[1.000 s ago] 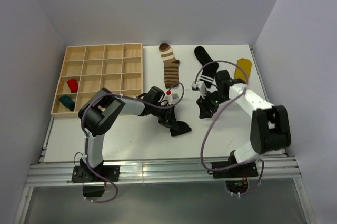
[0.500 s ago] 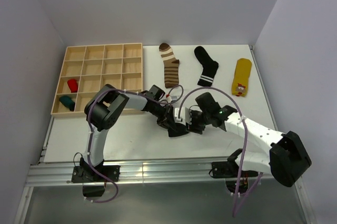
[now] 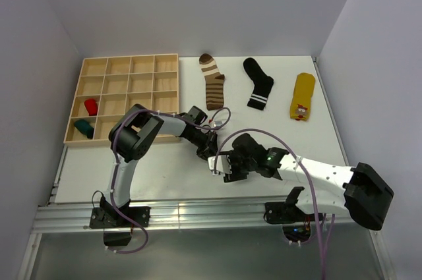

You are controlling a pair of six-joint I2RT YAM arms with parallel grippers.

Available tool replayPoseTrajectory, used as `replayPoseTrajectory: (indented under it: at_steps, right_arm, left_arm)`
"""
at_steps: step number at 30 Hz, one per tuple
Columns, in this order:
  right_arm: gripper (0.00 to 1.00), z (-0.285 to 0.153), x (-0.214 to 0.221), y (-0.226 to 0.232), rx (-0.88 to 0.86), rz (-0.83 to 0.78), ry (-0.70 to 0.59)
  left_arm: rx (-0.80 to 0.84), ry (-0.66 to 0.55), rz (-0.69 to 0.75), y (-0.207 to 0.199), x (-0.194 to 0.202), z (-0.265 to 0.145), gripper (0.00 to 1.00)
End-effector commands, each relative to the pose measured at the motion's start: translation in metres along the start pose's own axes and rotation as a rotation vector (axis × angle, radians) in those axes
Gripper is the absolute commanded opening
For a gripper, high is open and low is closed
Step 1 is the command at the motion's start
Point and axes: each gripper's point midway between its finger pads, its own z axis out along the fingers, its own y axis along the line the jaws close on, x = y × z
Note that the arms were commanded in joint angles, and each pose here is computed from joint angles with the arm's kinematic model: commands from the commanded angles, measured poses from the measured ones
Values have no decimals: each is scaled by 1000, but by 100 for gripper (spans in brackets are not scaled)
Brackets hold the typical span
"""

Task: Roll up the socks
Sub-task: Roll the sock at the center of the board.

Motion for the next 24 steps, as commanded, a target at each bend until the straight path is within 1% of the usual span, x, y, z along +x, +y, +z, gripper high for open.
replayPoseTrajectory:
  at_steps: [1,5,8,11,13,15,17,19,21,22,24]
  right_arm:
    - [63,7,-5,-10,56,-45,0]
    - [62,16,-2,-5,43,-62,32]
    - [55,23,3,-2,20,-52,61]
    - [50,28,10,-1,16,-33,92]
    - [35,31,13,-1,13,-13,109]
    - [26,32,12,0,-1,3,109]
    - [23,31,12,3,-39,25,111]
    - [19,30,13,12,-96,56,108]
    - [18,30,15,12,-125,82,106]
    - [18,29,19,16,-150,96,119]
    - [18,28,21,16,-181,121,121]
  left_arm:
    - [-140,1,-40,43,6,8,0]
    - [-133,7,-34,42,6,8,0]
    - [-126,11,-33,40,7,8,0]
    - [-109,14,-22,35,7,6,0]
    - [-93,21,-14,32,8,6,1]
    - [-86,22,-6,29,8,5,2]
    - [-84,4,4,25,6,2,6]
    - [-74,-54,17,19,-2,-3,15]
    - [-70,-119,21,12,-13,-13,23]
    - [-82,-176,61,5,-21,-19,27]
    - [-86,-239,85,-5,-31,-27,32]
